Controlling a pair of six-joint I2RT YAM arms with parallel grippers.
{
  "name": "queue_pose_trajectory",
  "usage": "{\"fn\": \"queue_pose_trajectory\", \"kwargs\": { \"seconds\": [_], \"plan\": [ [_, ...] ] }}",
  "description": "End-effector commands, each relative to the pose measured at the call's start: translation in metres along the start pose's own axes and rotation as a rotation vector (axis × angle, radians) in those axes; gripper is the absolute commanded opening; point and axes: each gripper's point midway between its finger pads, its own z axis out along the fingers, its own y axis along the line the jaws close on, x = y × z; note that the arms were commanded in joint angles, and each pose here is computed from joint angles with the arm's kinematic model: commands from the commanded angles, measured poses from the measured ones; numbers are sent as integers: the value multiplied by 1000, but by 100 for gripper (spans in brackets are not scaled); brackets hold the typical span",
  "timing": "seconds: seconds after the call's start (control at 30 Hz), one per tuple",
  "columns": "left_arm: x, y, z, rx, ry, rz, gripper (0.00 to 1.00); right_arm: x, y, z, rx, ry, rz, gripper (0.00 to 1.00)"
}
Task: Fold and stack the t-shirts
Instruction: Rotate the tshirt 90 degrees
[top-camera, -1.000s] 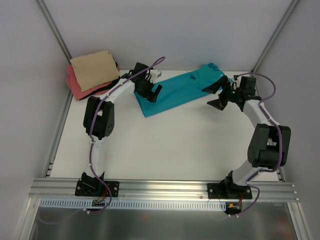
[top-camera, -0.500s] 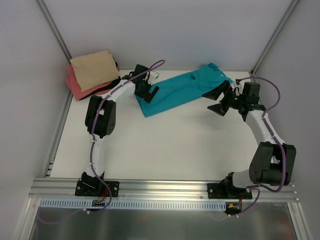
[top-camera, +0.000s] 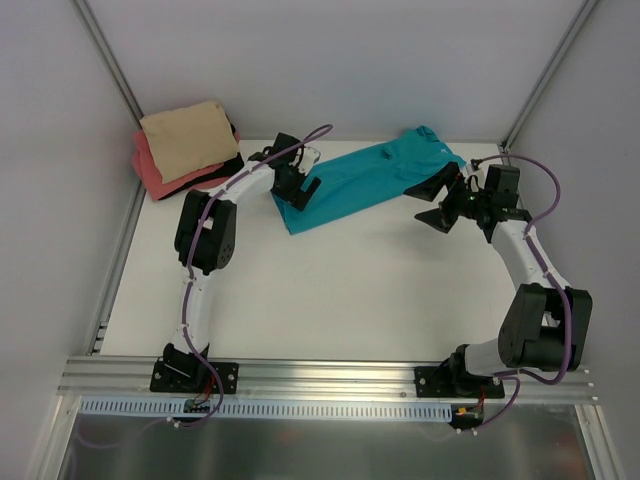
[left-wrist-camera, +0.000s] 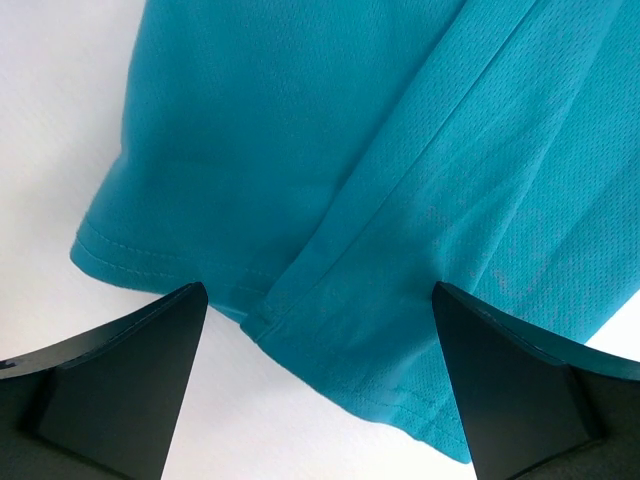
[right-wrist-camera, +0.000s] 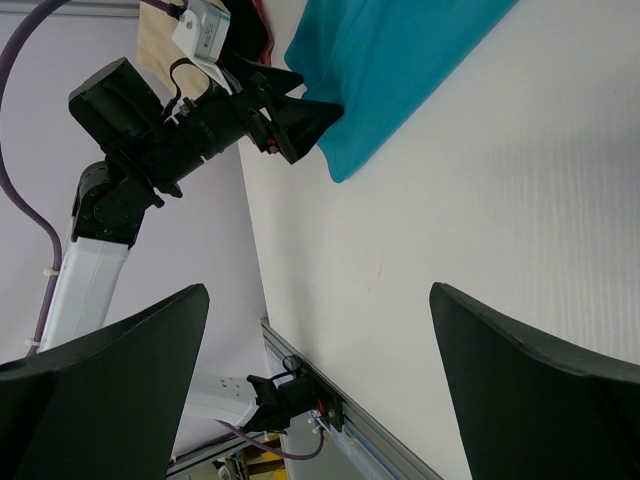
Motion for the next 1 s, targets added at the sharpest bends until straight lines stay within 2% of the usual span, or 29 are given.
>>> {"fn": "queue_pose_trajectory", "kwargs": {
  "seconds": [0.0, 0.7, 0.97],
  "plan": [
    [6, -6, -5, 26, 32, -29, 99, -7, 31, -12, -55, -33, -65, 100],
    [71, -41, -9, 120, 255, -133, 99, -8, 71, -41, -135, -124, -117, 99],
    [119, -85, -25, 186, 414, -141, 99, -4, 78, -49, -150, -140, -135, 100]
  ]
}}
